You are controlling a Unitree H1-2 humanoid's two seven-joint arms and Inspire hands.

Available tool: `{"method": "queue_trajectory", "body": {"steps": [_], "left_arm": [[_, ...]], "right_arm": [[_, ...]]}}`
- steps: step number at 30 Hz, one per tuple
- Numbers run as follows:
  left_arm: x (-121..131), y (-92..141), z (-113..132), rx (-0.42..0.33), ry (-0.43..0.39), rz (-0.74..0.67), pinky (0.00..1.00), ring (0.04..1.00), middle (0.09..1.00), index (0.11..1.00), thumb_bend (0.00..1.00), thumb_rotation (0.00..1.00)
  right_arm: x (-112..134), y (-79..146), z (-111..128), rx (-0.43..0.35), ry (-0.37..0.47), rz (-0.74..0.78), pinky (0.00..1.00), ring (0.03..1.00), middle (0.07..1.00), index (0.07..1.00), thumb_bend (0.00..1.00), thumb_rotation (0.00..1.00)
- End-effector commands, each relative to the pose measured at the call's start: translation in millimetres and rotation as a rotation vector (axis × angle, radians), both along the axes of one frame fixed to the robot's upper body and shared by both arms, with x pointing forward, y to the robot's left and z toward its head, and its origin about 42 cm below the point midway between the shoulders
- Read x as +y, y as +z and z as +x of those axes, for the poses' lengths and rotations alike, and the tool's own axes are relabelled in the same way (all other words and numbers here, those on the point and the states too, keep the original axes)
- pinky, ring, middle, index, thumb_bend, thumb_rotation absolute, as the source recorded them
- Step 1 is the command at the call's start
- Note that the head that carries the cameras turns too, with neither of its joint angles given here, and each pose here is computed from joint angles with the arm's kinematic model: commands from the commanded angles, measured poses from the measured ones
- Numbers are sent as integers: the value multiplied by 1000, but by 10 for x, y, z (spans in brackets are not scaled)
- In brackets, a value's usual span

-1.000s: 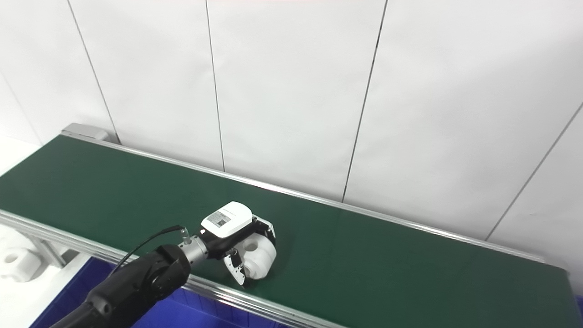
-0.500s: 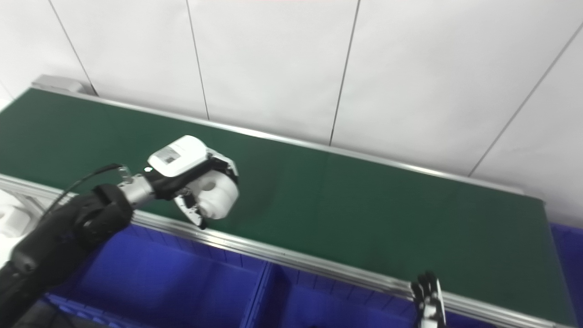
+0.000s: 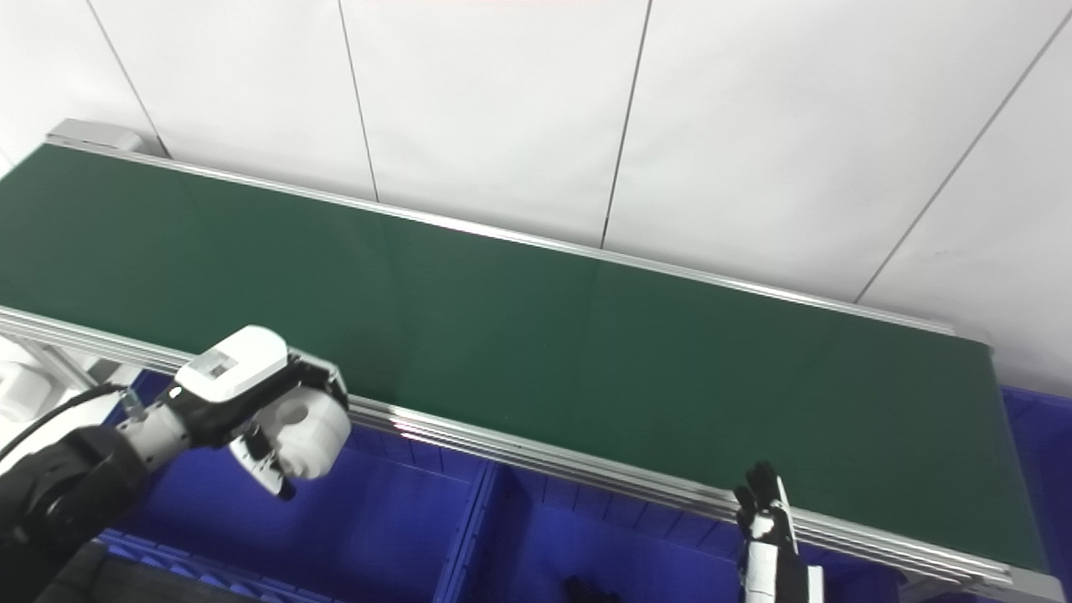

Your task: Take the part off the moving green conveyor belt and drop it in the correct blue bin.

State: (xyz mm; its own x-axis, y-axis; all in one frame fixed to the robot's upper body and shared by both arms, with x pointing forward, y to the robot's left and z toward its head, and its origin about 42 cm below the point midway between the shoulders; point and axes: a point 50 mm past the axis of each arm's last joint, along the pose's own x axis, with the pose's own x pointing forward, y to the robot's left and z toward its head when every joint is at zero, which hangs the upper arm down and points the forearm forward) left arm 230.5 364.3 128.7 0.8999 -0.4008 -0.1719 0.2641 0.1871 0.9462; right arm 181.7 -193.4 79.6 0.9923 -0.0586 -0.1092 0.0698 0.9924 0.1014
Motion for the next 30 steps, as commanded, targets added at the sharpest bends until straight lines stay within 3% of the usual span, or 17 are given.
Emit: {"method": "queue_trajectory", "body": {"steps": [1,5,6,7,9,10,11,12,14,22,27,30], "left_arm": [[86,162,67,-77,-10,17,403,479,495,486,523,0],[114,190,67,-44,-16,44,408,480,489,494,523,0],[122,196,67,-33,-18,51,429,499,532,493,523,30],[128,211,64,-3,-20,75,488,560,598,553,676,120],[133,242,59,49,-34,136,547,621,652,627,859,209],[136,257,57,70,-42,167,662,728,754,731,944,371],[139,276,54,99,-46,208,692,755,779,757,965,412],[142,290,52,119,-45,236,795,844,862,837,987,494],[132,335,41,145,-31,255,861,904,922,894,999,541],[70,463,-41,160,-13,203,868,934,954,932,1000,606],[-27,634,-168,160,8,-31,878,939,971,950,1000,586],[-154,700,-265,169,26,-221,837,949,990,980,1000,645]], "right_arm": [[43,96,69,-43,3,2,964,939,939,937,741,937],[51,91,78,-41,5,-1,965,937,935,934,758,939],[56,92,77,-41,5,0,962,936,936,933,757,937],[63,92,76,-40,4,0,960,937,938,936,751,940],[74,94,77,-40,3,4,960,939,940,939,744,944],[80,96,78,-40,2,8,966,942,943,940,733,941],[85,91,82,-41,3,9,967,943,944,941,731,941],[89,88,85,-42,3,10,966,943,944,942,721,945],[100,82,92,-46,3,4,965,940,941,942,719,951],[112,94,109,-50,3,4,965,940,940,942,733,954],[109,87,133,-53,5,4,958,935,937,937,753,952],[115,86,154,-52,6,6,959,937,938,938,741,953]]}}
